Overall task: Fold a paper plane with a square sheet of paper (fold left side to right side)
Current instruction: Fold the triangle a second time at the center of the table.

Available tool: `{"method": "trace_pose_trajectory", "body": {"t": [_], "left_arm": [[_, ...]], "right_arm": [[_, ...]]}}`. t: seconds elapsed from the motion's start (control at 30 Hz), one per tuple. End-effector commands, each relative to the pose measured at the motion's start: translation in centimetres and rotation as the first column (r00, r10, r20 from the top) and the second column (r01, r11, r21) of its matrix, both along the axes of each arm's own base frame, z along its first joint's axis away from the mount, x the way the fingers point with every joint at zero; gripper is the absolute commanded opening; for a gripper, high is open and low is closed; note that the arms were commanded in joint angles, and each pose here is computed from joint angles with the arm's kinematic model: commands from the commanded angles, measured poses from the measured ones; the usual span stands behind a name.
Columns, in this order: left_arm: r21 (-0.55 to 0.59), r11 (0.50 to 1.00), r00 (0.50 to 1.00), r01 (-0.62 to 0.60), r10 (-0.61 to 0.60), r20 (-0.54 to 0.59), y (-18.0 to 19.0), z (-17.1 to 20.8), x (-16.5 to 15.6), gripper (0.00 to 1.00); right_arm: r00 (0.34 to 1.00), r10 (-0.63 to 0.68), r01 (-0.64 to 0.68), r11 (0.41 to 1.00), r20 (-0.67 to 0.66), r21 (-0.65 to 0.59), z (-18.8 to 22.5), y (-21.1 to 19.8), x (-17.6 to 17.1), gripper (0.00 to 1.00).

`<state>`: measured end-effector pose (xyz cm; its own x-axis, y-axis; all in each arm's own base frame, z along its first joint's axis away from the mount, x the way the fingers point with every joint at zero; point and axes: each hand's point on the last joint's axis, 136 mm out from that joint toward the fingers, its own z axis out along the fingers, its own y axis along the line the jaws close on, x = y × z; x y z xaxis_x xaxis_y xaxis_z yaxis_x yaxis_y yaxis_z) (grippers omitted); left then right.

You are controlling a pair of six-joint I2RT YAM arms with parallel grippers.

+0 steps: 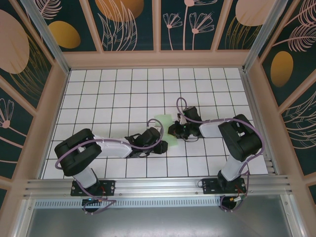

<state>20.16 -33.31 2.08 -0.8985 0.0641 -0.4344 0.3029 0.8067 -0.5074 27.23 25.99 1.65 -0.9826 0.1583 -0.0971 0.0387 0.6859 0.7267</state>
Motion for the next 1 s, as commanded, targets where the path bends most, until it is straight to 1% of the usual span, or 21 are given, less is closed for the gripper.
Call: {"method": "trace_pose_trajectory", "body": {"t": [0.0,0.2,0.27,0.37,0.43,0.53,0.7,0.83,0.97], "left_arm": [[0.058,0.998,0.995,0.008,-0.003,-0.102,2.1,-1.9,-2.4,0.40],[-0.012,0.999,0.995,0.036,-0.037,-0.090,1.6,-0.5,-2.9,0.40],[-0.038,0.999,0.997,0.024,-0.026,-0.070,1.6,0.5,-2.7,0.40],[-0.064,0.998,1.000,-0.008,0.008,0.000,1.8,3.1,-1.7,0.41],[-0.072,0.997,0.999,-0.022,0.024,0.038,1.8,4.7,-0.8,0.45],[-0.100,0.995,0.998,-0.019,0.025,0.058,1.4,6.2,0.2,0.47],[-0.097,0.995,0.998,0.008,-0.002,0.061,0.2,6.0,1.8,0.46],[-0.126,0.990,0.997,0.056,-0.048,0.062,-1.8,6.0,2.3,0.46],[-0.134,0.987,0.996,0.088,-0.084,0.035,-3.1,5.0,2.3,0.46]], "right_arm": [[0.998,-0.009,0.002,0.994,-0.062,-0.105,-2.7,-1.7,-1.4,0.14],[0.998,-0.010,0.004,0.995,-0.060,-0.103,-2.7,-1.6,-1.3,0.14],[0.998,-0.009,0.003,0.995,-0.060,-0.103,-2.7,-1.7,-1.4,0.14],[0.998,-0.009,0.003,0.995,-0.061,-0.102,-2.7,-1.7,-1.4,0.14],[0.998,-0.007,0.000,0.995,-0.061,-0.100,-2.7,-1.6,-1.5,0.14],[0.998,-0.006,0.001,0.995,-0.060,-0.095,-2.6,-1.5,-1.4,0.14],[0.998,-0.007,0.001,0.995,-0.063,-0.098,-2.6,-1.5,-1.4,0.14],[0.998,-0.006,0.000,0.995,-0.064,-0.097,-2.6,-1.5,-1.4,0.14],[0.998,-0.006,0.000,0.995,-0.064,-0.097,-2.5,-1.5,-1.4,0.14]]}}
